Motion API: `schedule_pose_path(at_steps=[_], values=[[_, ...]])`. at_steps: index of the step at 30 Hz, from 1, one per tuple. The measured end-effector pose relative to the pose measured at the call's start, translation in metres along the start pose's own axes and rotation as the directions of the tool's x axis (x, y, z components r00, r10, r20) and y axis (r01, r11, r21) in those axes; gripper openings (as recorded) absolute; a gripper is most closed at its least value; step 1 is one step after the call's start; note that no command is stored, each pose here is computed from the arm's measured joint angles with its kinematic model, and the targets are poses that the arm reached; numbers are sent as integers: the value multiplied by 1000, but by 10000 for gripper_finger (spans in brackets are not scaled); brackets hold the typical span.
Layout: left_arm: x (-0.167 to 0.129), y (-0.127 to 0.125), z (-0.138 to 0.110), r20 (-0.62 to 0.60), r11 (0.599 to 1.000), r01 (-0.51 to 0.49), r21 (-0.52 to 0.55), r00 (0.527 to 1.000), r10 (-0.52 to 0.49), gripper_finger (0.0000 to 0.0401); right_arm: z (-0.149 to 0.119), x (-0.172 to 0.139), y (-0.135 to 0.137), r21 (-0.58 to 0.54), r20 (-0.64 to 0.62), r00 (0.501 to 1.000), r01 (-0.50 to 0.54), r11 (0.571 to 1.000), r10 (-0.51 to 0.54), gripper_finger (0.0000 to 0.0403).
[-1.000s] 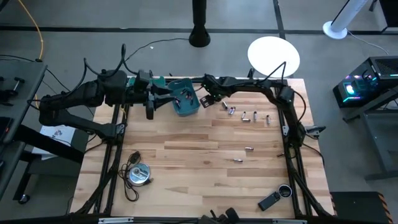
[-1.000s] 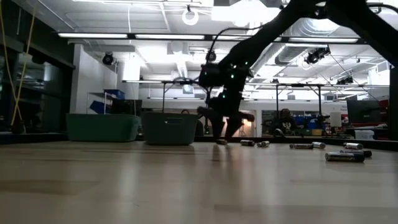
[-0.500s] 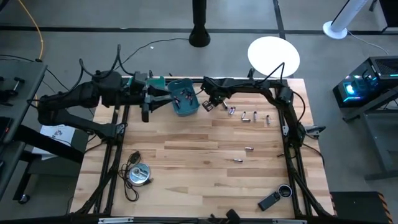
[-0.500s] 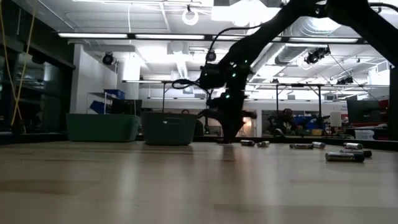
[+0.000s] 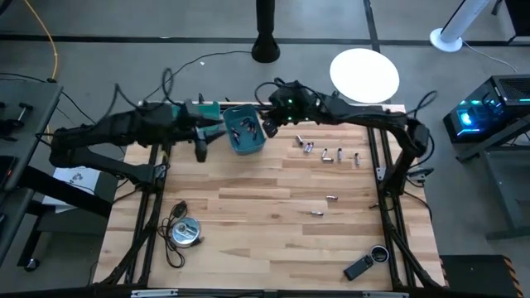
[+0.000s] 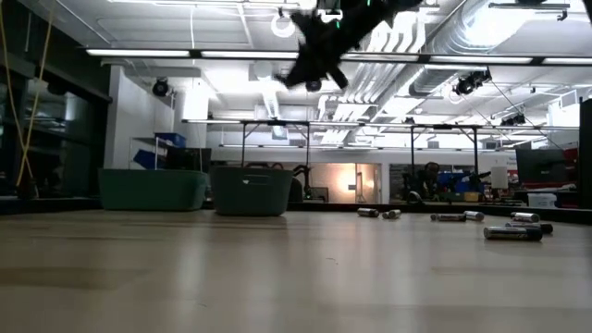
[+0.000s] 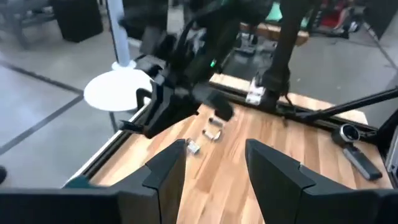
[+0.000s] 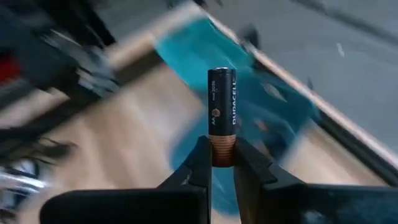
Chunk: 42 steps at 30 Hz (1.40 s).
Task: Sort batteries
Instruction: Put the black battery into the green bin
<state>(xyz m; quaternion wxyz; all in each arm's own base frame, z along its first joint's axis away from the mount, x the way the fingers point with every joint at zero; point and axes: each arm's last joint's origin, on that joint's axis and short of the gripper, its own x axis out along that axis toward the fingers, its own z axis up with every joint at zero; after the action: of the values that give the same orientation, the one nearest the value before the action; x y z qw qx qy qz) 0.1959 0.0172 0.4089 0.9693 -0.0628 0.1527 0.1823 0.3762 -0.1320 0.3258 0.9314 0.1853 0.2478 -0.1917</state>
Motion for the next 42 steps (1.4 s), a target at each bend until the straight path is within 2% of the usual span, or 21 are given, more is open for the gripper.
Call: schedule_pose_path(at_steps=[3,6,10,13,15,17,21,27,31,37,40,42], values=[[21,-4,-21,36,999,48,8,998,-48,161,9,-20,31,-43,110,989,-96,994,100,20],[36,-7,-35,123,996,89,-11,989,-87,161,13,-43,58,-92,184,964,-177,980,191,20],[41,-6,-33,282,991,118,-59,955,-97,161,10,-61,85,-160,221,945,-210,964,243,20],[37,-8,-24,386,977,201,-69,908,-160,161,12,-72,98,-191,270,918,-243,951,289,20],[35,-10,-19,432,963,265,-49,875,-219,161,13,-75,103,-198,299,902,-262,945,312,20],[34,-11,-18,439,952,300,-54,864,-248,161,15,-77,107,-210,327,886,-270,940,328,20],[35,-11,-19,436,943,319,-100,866,-247,161,18,-81,115,-251,378,853,-281,926,361,20],[38,-12,-15,480,928,348,-129,841,-249,161,16,-82,124,-275,383,830,-316,908,405,20],[43,-16,-13,511,899,421,-124,803,-306,161,14,-78,126,-275,377,833,-317,908,405,20],[51,-19,-14,504,887,448,-112,795,-338,159,13,-77,126,-269,378,833,-318,909,403,20],[52,-19,-15,503,892,439,-108,798,-332,133,13,-76,126,-269,374,836,-318,909,402,21],[52,-19,-15,506,903,419,-99,802,-317,90,13,-77,126,-277,372,833,-321,906,409,26]])
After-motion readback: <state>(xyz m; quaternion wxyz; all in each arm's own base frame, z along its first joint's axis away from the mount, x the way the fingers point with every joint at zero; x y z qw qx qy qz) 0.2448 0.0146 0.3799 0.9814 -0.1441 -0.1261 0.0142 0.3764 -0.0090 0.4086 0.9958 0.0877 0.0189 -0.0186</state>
